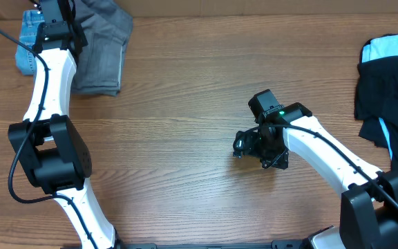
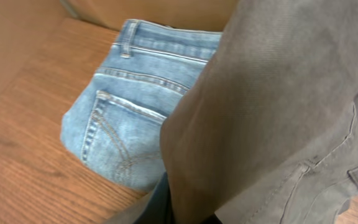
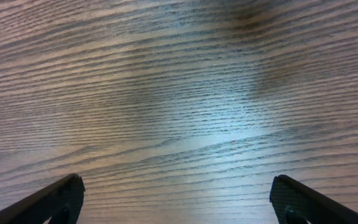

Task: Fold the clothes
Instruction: 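Drag the folded trousers to the top-left corner with the left gripper, then release the trousers beside the jeans and open the left gripper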

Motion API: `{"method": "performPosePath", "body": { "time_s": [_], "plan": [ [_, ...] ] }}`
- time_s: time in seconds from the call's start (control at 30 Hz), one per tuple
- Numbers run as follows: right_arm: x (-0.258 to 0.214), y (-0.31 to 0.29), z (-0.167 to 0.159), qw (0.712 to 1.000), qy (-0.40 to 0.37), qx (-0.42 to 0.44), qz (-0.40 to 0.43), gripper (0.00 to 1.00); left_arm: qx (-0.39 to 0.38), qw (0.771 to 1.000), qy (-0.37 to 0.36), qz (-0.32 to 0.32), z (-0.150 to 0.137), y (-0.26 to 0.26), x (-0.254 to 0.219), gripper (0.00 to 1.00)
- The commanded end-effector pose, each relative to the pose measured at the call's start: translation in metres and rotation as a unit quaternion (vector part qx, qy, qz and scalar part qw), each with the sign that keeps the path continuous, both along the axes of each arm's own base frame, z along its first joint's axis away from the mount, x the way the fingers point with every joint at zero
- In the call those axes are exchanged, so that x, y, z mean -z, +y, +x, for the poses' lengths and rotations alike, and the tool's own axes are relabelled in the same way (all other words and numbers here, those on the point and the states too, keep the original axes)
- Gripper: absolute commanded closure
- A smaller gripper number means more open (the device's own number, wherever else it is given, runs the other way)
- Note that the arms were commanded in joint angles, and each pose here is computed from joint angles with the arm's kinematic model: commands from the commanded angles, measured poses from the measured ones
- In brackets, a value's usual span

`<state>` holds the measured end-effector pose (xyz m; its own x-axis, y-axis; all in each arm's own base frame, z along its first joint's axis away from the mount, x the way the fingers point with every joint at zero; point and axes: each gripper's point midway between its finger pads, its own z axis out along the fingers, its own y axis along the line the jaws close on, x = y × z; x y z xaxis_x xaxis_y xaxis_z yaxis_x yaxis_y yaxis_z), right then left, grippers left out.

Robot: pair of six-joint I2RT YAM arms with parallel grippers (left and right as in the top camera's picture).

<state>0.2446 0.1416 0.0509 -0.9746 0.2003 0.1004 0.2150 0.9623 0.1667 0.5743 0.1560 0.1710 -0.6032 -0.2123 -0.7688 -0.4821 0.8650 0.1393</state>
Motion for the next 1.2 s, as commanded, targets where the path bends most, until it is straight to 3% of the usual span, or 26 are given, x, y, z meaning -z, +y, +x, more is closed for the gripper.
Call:
{"method": "performPosePath", "body": {
  "time_s": [0.0, 0.47, 0.67, 1.17],
  "plan": [
    [-0.011, 0.002, 0.007, 1.000, -0.019, 0.000, 0.009, 0.00, -0.067, 0.997, -0.042, 0.003, -0.001, 0.022, -0.020, 0.96],
    [-0.011, 0.000, 0.002, 1.000, -0.008, 0.001, 0.004, 0.00, -0.165, 0.983, -0.080, -0.016, -0.019, 0.070, -0.023, 0.95],
    [-0.010, -0.002, -0.003, 1.000, 0.002, 0.001, 0.000, 0.00, -0.159, 0.980, -0.110, -0.039, -0.012, 0.080, -0.028, 0.93],
    [-0.011, -0.009, -0.019, 0.999, 0.035, 0.001, -0.015, 0.00, -0.175, 0.978, -0.112, -0.028, 0.003, 0.119, 0.029, 0.87]
  ]
}}
